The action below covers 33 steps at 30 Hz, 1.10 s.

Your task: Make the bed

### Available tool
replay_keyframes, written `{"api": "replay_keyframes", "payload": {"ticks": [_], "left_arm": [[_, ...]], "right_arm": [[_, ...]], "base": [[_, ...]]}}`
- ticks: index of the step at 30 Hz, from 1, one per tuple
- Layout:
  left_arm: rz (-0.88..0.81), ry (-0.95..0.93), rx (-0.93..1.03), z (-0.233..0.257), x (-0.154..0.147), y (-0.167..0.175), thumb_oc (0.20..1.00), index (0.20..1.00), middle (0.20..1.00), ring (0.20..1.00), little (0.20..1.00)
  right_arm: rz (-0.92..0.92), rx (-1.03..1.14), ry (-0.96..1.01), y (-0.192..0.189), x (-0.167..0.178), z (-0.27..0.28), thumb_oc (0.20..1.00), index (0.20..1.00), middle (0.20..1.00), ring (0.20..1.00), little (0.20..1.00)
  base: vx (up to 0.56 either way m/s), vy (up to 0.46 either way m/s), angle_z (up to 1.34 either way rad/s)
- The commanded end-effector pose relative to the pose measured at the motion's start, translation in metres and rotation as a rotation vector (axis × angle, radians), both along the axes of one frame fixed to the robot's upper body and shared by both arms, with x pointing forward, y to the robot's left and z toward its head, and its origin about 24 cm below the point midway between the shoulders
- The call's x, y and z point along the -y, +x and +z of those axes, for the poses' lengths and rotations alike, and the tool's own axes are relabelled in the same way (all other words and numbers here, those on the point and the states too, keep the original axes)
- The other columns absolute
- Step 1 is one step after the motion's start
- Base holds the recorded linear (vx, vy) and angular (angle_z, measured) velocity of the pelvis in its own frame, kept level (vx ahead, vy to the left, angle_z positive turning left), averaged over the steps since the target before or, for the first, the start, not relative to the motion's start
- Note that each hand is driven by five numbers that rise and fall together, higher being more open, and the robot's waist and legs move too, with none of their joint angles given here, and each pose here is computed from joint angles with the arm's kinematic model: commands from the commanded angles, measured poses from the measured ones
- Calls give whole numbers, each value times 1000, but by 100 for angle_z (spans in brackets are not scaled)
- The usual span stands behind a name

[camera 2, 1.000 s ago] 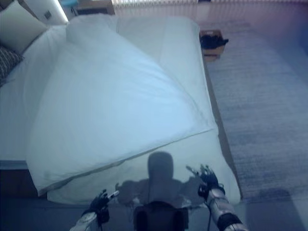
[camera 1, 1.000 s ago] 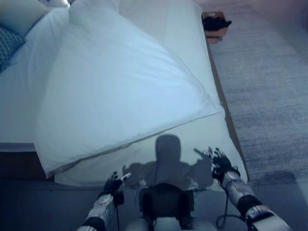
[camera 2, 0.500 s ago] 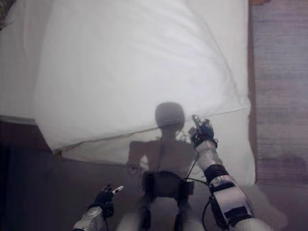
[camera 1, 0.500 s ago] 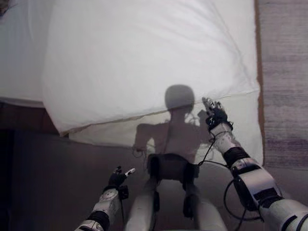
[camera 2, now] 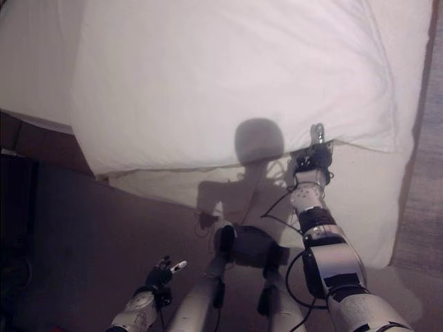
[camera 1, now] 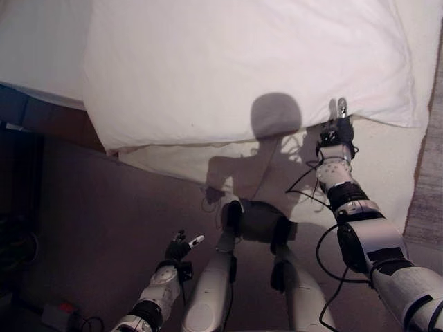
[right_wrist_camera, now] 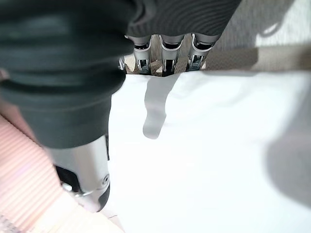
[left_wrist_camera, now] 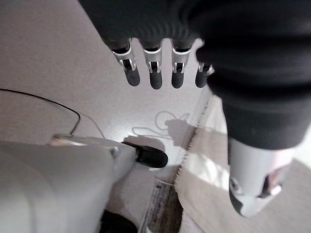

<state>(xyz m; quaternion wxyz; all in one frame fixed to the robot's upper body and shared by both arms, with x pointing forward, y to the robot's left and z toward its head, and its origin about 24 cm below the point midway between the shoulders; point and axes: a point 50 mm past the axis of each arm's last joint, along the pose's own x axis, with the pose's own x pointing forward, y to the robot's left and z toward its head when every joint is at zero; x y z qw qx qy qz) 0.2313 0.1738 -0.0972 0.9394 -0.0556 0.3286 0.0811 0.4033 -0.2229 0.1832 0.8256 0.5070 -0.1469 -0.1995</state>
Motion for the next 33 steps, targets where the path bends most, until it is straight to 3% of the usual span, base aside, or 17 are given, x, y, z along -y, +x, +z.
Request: {"api": "replay_keyframes", "payload": {"ticks": [1,9,10,11,12,20,33], "left_arm": [[-14,-1,4,1,5,3,1000,1000,1000,1000,1000],[-69,-23,80,14,15,14,1000,1000,1000,1000,1000],[-90,-30,97,17,18,16,1000,1000,1000,1000,1000],[-110,-42,117,20,23,17,1000,1000,1000,1000,1000],[-140,-54,143,25,27,20,1000,1000,1000,1000,1000],[-403,-274,288,62,74,22,1000,1000,1000,1000,1000],[-655,-780,481,162,152,33,1000,1000,1000,1000,1000]], "right_arm": [[-44,178,-82,-1,7,60,1000,1000,1000,1000,1000],[-120,44,-178,2,35,85,1000,1000,1000,1000,1000],[-135,30,-191,1,39,90,561,561,561,561,561],[-139,26,-199,1,41,94,457,457,457,457,457],[-161,21,-217,-1,47,99,200,200,200,200,200],[-186,60,-298,-5,49,130,200,200,200,200,200],[-46,209,-558,-4,-25,151,200,200,200,200,200]], "base": [[-3,-10,8],[-1,-23,12],[-3,-22,22],[-4,-16,22],[-1,-6,14],[-3,18,7],[-26,59,-3]]}}
